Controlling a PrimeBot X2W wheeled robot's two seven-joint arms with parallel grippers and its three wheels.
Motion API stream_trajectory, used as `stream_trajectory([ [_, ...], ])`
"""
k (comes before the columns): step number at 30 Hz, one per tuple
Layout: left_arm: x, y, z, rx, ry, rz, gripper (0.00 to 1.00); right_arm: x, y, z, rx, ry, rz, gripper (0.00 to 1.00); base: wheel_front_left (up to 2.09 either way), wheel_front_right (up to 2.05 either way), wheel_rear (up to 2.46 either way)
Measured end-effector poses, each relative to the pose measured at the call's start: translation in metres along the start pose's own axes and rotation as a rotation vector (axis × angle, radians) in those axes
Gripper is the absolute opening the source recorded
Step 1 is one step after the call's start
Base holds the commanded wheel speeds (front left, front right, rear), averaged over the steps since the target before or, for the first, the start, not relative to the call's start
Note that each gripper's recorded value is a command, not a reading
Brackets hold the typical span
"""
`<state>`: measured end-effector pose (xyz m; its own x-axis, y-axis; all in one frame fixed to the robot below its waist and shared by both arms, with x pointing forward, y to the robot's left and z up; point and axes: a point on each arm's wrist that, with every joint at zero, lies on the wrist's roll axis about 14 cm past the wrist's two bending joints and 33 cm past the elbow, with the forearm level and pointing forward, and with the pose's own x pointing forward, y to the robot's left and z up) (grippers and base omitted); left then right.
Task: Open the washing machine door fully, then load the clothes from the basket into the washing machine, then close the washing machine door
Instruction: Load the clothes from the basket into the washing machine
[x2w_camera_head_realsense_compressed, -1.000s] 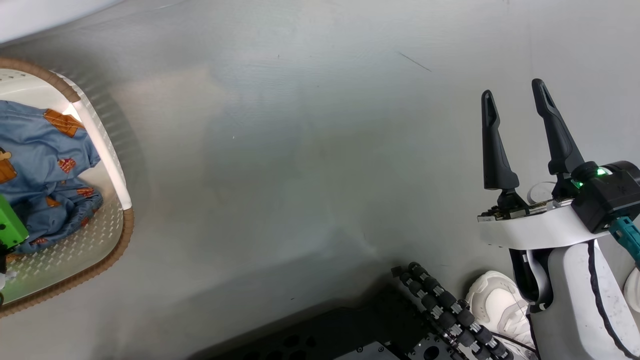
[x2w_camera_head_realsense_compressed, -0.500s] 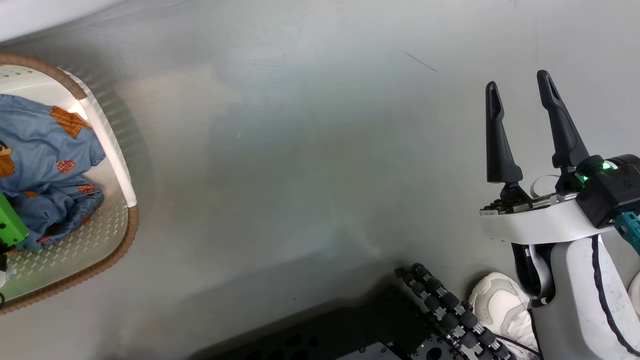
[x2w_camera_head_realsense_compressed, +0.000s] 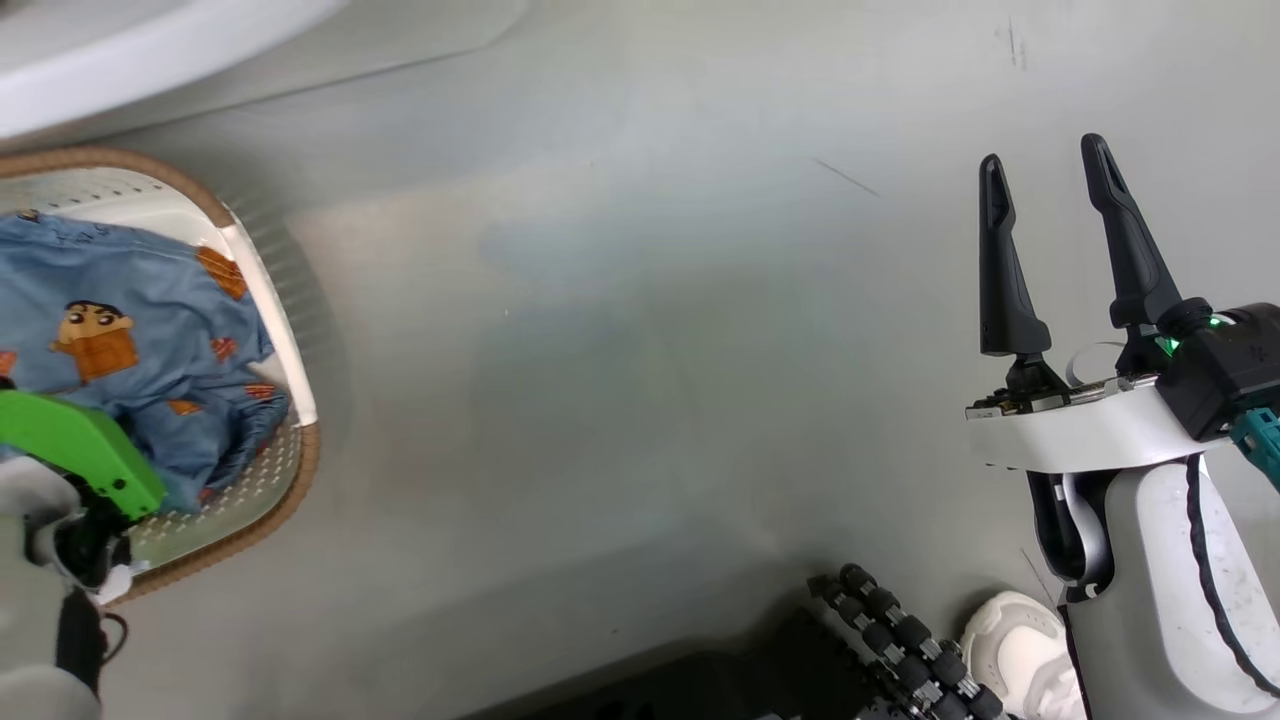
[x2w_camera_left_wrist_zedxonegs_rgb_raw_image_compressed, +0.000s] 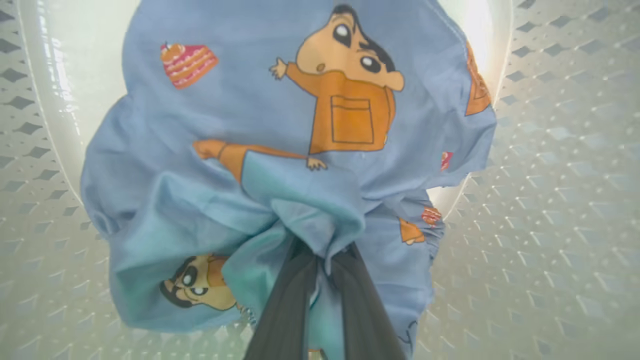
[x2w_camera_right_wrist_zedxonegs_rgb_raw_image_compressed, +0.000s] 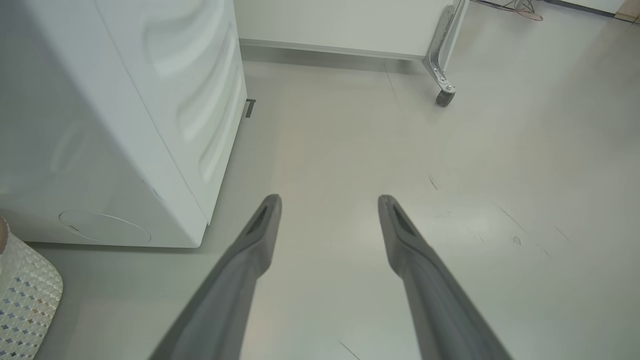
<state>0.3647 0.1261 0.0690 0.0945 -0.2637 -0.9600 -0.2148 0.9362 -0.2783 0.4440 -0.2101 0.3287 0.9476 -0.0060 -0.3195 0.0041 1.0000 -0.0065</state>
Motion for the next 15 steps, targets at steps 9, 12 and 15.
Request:
stream_trajectory([
  [9,-0.039,-0.019,0.013,-0.034,-0.171,-0.044,0.00,0.001,0.010,0.032,0.018,-0.085,0.030,1.00,0.00,0.00,0.00],
  [12,-0.053,-0.028,0.015,-0.042,-0.225,-0.065,0.00,-0.001,0.011,0.042,0.014,-0.108,0.042,1.00,0.00,0.00,0.00],
  [15,-0.069,-0.034,0.017,-0.036,-0.282,-0.078,0.00,-0.005,0.012,0.050,0.014,-0.125,0.050,1.00,0.00,0.00,0.00],
])
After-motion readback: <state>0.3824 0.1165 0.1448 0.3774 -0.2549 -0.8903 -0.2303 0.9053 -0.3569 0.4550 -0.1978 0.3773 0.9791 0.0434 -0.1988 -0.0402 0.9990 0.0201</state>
